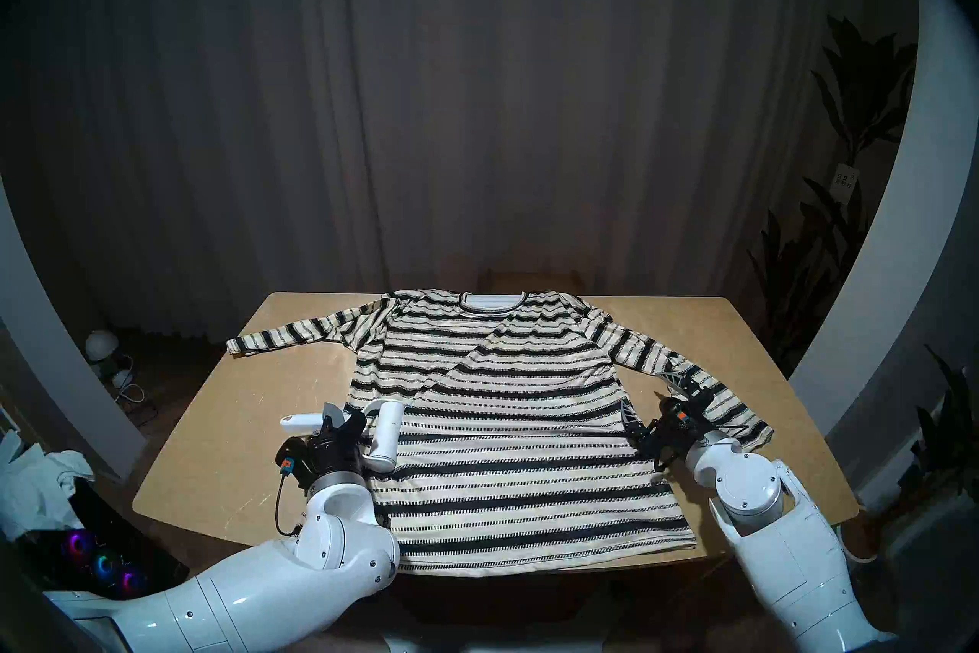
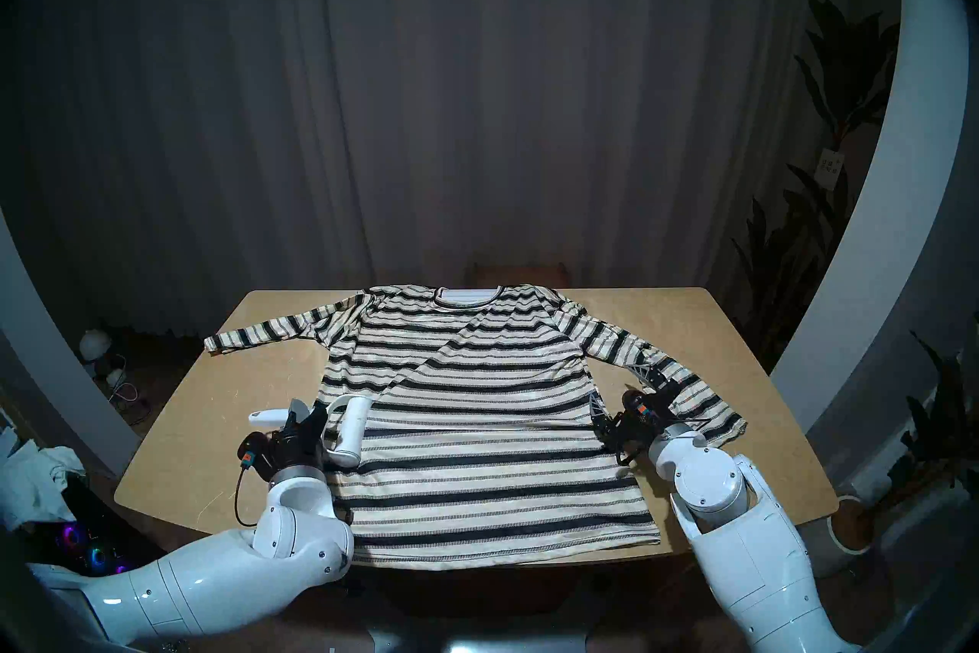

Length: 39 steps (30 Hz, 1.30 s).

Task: Use the fur roller to clean a top

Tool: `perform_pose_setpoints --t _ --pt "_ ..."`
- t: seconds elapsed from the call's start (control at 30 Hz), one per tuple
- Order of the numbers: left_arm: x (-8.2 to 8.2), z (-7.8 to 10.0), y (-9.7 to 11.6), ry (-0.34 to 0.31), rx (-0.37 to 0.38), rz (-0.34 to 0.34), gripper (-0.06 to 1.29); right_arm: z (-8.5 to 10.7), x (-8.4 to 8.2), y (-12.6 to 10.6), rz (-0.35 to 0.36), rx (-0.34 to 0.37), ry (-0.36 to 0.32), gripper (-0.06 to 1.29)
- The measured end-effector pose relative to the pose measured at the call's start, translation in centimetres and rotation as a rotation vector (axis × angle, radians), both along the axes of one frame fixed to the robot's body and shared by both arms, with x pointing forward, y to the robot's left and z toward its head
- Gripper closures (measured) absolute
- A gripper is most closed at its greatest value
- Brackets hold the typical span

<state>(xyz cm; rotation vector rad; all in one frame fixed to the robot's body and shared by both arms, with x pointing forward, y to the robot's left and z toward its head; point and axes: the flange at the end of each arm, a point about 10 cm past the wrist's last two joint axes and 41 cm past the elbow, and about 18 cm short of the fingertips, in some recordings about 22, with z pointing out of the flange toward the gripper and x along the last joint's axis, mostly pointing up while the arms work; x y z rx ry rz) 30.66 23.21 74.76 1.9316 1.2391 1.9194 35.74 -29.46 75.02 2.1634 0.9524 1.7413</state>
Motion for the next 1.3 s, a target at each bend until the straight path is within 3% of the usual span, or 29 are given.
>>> perform_pose_setpoints --t 1.3 --pt "0.3 0.4 5.4 0.030 0.080 0.050 1.09 -0.1 0.2 -0.1 -0.016 -0.005 -0.011 0.06"
